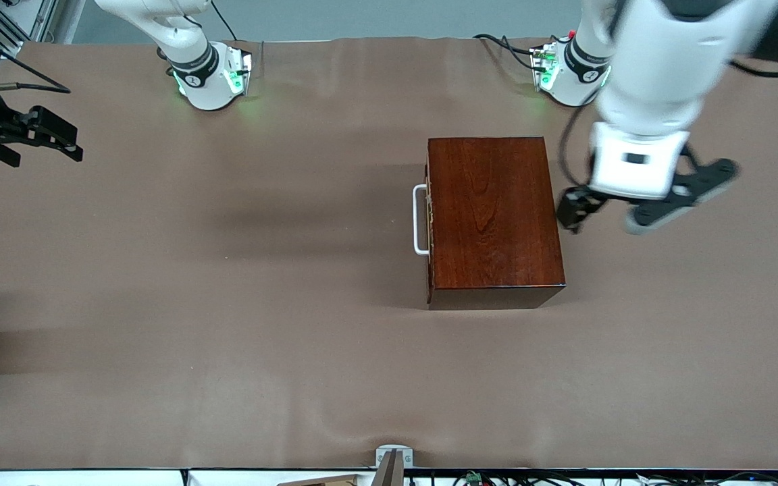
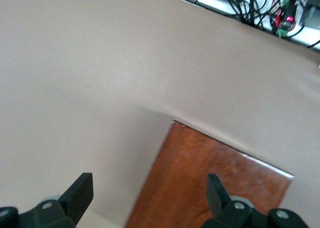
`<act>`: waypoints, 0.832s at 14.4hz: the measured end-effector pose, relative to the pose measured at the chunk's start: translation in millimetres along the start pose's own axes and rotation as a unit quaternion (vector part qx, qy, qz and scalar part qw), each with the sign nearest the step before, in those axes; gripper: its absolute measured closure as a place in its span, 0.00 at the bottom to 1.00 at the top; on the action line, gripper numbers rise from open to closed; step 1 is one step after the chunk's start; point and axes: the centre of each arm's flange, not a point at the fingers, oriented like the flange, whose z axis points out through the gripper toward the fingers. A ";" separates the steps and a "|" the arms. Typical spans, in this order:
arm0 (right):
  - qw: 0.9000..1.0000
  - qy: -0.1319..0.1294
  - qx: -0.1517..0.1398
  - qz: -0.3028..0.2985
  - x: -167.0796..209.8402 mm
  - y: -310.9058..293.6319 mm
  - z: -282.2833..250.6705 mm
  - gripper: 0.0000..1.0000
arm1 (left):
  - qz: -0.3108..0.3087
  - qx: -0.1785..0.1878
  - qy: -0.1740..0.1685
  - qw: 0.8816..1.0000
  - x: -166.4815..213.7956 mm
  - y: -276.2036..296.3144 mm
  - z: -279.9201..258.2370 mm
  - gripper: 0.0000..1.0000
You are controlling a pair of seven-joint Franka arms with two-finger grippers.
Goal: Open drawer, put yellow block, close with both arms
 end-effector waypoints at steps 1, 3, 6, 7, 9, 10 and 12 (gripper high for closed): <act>1.000 0.000 0.000 0.000 0.0 0.0 0.0 0.00 | 0.021 -0.006 -0.012 1.000 9.5 -17.1 1.6 0.00; 1.000 0.000 0.000 0.000 0.0 -0.1 0.0 0.00 | 0.062 -0.014 -0.033 0.997 23.0 -50.2 8.4 0.00; 1.000 0.000 0.000 0.000 -0.1 -0.1 0.1 0.00 | 0.106 -0.018 -0.047 0.993 27.6 -91.3 10.7 0.00; 1.000 0.000 0.000 0.000 -0.1 -0.1 0.1 0.00 | 0.122 -0.022 -0.051 0.991 26.5 -104.9 9.7 0.00; 1.000 0.000 0.000 0.000 -0.1 0.0 0.1 0.00 | 0.145 -0.042 -0.062 0.986 25.0 -135.5 7.5 0.00; 1.000 0.000 0.000 0.000 -0.1 0.1 0.1 0.00 | 0.154 -0.052 -0.067 0.984 24.3 -151.8 7.0 0.00; 1.000 0.000 0.000 0.000 -0.1 0.2 0.1 0.00 | 0.161 -0.059 -0.073 0.983 17.2 -174.4 6.1 0.00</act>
